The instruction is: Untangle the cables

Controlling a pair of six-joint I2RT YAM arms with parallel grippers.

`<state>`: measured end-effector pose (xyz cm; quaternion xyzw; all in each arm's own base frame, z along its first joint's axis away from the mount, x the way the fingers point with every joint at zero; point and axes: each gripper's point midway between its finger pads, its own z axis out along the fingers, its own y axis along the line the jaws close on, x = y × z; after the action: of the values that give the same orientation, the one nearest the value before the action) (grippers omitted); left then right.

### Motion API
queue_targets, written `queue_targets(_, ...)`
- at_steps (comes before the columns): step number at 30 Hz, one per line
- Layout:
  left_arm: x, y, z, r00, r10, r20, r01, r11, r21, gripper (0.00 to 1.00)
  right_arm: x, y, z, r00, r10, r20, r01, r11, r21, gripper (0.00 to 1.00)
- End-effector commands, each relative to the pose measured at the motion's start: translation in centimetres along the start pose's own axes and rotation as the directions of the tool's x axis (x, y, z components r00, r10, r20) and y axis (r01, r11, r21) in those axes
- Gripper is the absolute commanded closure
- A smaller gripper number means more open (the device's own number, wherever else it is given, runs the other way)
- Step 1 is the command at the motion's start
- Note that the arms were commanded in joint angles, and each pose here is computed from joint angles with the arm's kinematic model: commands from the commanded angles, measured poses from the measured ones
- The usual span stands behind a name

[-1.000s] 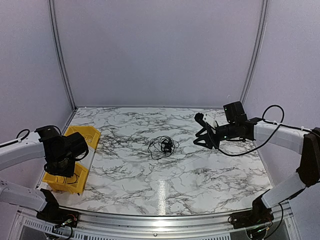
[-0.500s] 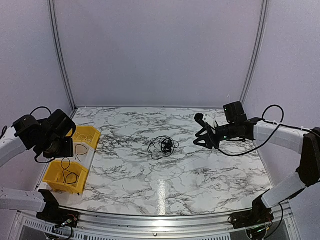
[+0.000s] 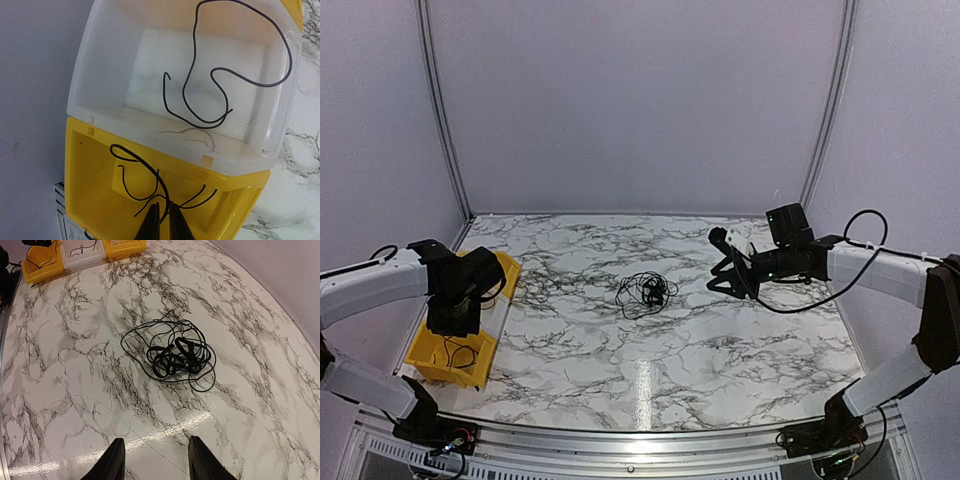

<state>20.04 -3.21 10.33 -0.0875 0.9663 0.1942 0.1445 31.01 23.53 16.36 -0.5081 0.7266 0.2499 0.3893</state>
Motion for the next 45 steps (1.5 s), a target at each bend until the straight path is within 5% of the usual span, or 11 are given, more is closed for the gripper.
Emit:
queue_targets(1, -0.2, 0.6, 1.0, 1.000, -0.007, -0.007, 0.006, 0.996, -0.088, 1.00, -0.4, 0.0, 0.1, 1.000, -0.007, 0.008, 0.007, 1.000, -0.020, 0.56)
queue_targets(10, -0.1, 0.2, 3.6, 0.999, 0.004, -0.039, -0.012, 0.980, -0.199, 1.00, -0.7, 0.0, 0.3, 1.000, 0.017, 0.017, -0.016, 0.999, -0.029, 0.57)
queue_targets(13, -0.3, -0.3, 2.3, 0.999, -0.016, -0.028, 0.012, 0.992, -0.123, 0.68, -0.6, -1.0, 1.1, 1.000, 0.019, -0.015, -0.019, 1.000, 0.014, 0.56)
queue_targets(17, -1.8, -0.1, -1.6, 0.996, -0.076, 0.044, 0.076, 0.997, 0.007, 0.54, -0.3, -2.5, 3.4, 0.992, -0.026, -0.122, 0.037, 0.996, 0.087, 0.60)
queue_targets(25, -6.6, 0.3, -8.6, 0.955, -0.107, 0.278, 0.075, 0.990, 0.121, 0.48, -0.8, -6.2, 8.7, 0.969, -0.024, -0.246, 0.063, 0.987, 0.150, 0.70)
queue_targets(30, -8.7, -5.5, -12.8, 0.882, -0.040, 0.469, -0.118, 0.946, 0.302, 0.43, -1.8, -7.8, 11.8, 0.965, -0.037, -0.261, 0.073, 0.989, 0.129, 0.71)
queue_targets(37, -7.7, -11.1, -14.6, 0.854, -0.066, 0.517, -0.237, 0.835, 0.498, 0.39, -1.3, -7.5, 15.0, 0.961, -0.026, -0.277, 0.041, 0.998, 0.048, 0.69)
queue_targets(45, -7.1, -13.3, -13.9, 0.855, -0.068, 0.515, -0.266, 0.795, 0.546, 0.38, 0.0, -7.4, 16.6, 0.955, -0.012, -0.297, 0.018, 1.000, 0.018, 0.70)
